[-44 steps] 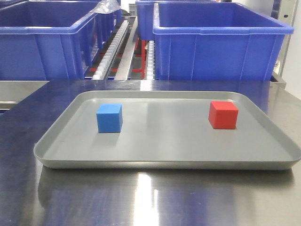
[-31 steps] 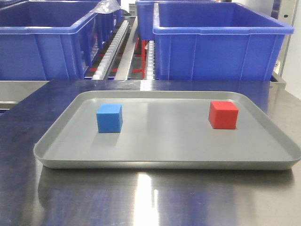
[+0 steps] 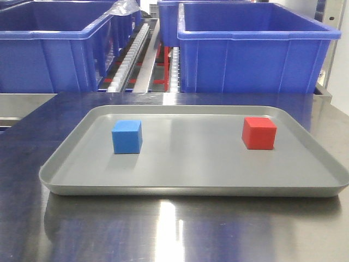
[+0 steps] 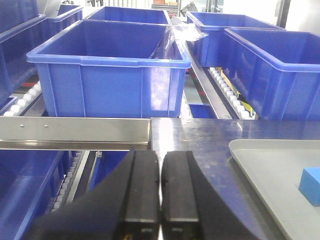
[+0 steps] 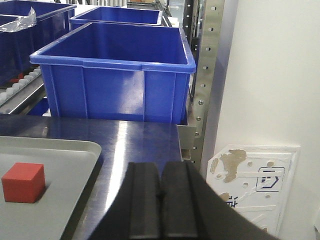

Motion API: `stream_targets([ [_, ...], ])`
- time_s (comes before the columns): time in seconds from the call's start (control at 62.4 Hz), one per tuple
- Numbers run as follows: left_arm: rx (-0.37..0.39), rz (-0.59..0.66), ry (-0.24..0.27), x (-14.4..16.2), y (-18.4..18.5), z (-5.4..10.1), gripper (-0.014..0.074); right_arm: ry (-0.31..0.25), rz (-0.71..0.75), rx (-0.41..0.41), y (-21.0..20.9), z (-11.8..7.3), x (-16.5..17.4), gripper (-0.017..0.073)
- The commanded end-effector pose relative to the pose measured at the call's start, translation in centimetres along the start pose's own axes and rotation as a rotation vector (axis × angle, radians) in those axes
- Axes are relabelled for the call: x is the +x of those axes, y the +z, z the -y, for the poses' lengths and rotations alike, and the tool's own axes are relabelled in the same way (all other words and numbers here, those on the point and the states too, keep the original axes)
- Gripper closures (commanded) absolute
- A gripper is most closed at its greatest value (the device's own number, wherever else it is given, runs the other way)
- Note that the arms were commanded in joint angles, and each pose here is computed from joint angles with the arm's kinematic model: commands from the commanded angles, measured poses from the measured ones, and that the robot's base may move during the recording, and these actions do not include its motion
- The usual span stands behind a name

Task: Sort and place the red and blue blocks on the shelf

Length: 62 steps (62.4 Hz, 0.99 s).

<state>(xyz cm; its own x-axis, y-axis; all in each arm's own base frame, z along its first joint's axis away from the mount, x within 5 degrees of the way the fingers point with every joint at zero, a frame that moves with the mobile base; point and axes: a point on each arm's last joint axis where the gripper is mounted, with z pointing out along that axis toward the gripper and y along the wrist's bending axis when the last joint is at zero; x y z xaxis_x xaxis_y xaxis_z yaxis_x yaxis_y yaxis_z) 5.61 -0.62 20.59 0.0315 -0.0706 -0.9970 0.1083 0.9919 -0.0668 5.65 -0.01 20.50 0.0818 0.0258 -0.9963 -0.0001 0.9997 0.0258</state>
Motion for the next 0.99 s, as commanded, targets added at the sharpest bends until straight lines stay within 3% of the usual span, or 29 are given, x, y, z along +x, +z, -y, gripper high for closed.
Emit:
stream_targets([
  [0.0, -0.001, 0.071, -0.006, 0.04, -0.07, -0.08, 0.0469, -0.001, 0.130, -0.006, -0.27, -0.06, -1.64, 0.0501],
  [0.977, -0.001, 0.071, -0.006, 0.04, -0.07, -0.08, 0.0469, 0.000, 0.132, -0.006, -0.28, -0.06, -1.68, 0.0501],
])
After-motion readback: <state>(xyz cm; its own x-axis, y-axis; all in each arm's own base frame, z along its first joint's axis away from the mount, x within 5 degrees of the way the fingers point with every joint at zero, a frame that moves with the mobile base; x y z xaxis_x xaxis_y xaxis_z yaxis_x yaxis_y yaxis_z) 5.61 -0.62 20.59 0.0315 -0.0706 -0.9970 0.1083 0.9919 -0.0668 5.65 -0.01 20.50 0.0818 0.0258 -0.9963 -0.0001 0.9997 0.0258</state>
